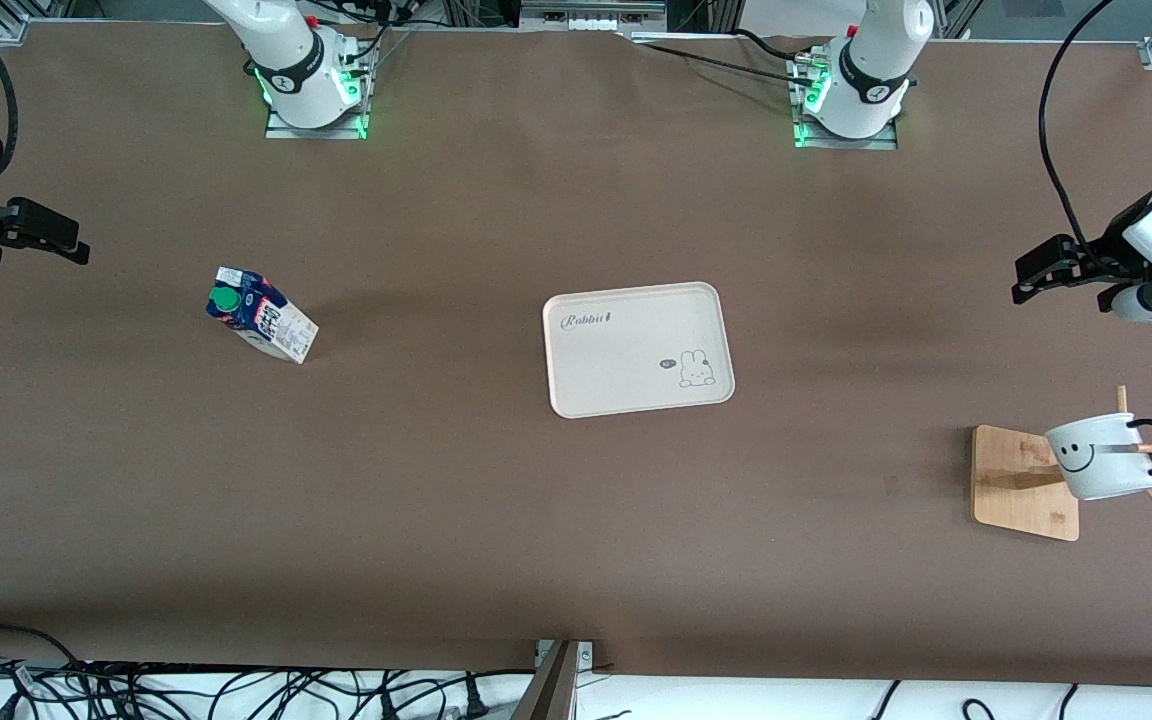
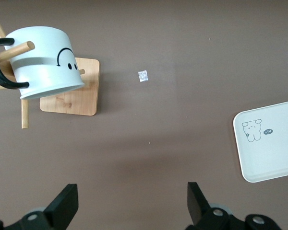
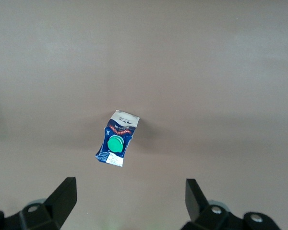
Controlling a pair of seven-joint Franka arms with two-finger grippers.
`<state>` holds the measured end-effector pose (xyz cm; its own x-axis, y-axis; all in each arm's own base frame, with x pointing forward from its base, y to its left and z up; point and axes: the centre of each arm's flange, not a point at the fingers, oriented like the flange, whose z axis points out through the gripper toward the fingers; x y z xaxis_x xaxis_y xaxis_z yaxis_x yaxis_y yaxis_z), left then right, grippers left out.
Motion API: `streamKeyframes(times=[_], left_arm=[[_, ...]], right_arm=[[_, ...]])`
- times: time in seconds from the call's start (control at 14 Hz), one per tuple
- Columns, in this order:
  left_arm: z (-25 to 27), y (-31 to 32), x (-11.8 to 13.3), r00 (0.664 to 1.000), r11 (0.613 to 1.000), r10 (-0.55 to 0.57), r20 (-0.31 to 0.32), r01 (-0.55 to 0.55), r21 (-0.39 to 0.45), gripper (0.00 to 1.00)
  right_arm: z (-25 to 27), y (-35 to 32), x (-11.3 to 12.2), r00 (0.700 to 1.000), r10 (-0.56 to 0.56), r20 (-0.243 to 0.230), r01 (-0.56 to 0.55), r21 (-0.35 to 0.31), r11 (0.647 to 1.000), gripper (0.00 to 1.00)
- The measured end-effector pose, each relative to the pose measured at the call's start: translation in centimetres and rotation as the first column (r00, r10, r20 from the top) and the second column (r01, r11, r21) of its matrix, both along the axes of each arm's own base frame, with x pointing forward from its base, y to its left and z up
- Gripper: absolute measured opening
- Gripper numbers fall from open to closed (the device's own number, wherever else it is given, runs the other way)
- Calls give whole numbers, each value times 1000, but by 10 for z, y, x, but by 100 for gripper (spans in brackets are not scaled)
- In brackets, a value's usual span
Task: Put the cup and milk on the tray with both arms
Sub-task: 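Move the right gripper toward the blue milk carton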
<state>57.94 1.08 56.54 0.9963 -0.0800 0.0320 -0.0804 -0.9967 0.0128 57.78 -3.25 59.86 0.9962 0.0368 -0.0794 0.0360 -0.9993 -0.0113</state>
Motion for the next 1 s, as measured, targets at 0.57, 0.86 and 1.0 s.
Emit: streamKeyframes(times=[0.57, 0.86, 1.0], left_arm=[[-26, -8, 11, 999, 1000, -12, -39, 12, -7, 100], [-22, -10, 12, 999, 1000, -17, -31, 16, -6, 100], [-21, -14, 12, 999, 1000, -24, -29, 24, -7, 100]], right_arm=[[-1, 1, -2, 1000, 1, -13, -1, 1, 1000, 100], [-5, 2, -8, 998, 7, -69, -8, -21, 1000, 100], [-16, 9, -8, 994, 24, -106, -29, -48, 998, 100]])
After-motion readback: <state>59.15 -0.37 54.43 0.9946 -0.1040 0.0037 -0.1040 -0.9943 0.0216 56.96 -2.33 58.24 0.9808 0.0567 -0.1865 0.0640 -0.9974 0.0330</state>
